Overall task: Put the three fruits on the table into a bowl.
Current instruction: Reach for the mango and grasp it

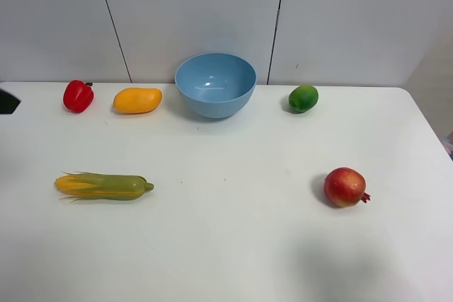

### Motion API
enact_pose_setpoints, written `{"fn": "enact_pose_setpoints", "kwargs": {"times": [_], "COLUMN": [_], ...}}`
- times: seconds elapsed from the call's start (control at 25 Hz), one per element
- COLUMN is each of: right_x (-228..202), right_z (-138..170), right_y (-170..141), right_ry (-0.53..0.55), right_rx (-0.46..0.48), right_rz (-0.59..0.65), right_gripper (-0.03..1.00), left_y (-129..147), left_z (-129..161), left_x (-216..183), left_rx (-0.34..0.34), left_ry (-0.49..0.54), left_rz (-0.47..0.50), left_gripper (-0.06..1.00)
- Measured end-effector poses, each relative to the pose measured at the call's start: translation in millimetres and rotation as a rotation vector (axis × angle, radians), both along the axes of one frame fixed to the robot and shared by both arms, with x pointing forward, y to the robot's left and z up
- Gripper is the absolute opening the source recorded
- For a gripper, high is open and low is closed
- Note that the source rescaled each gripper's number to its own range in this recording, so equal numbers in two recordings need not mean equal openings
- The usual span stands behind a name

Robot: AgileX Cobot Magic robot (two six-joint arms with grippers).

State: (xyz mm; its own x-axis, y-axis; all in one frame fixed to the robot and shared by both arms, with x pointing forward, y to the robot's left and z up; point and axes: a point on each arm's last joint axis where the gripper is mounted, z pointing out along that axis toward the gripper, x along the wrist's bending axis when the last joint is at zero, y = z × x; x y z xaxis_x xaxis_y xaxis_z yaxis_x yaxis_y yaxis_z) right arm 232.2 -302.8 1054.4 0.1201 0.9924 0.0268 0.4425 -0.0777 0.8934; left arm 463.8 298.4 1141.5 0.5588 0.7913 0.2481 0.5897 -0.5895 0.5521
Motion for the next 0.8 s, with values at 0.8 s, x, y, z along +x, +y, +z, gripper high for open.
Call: {"fn": "enact_pose_setpoints", "kwargs": {"times": [0.8], "right_x": [0.0], "right_z": [0.0], "right_y": [0.0], "right_ry": [0.000], "right_rx": [0.000], "right_rz": [0.000], "right_gripper": [1.00], "left_y": [-45.8], "left_z": [-98.8], "left_x": [225.0], "left_rx": [0.065], "left_ry": [0.053], "left_rz": [-0.581], "left_gripper": [1.00]}}
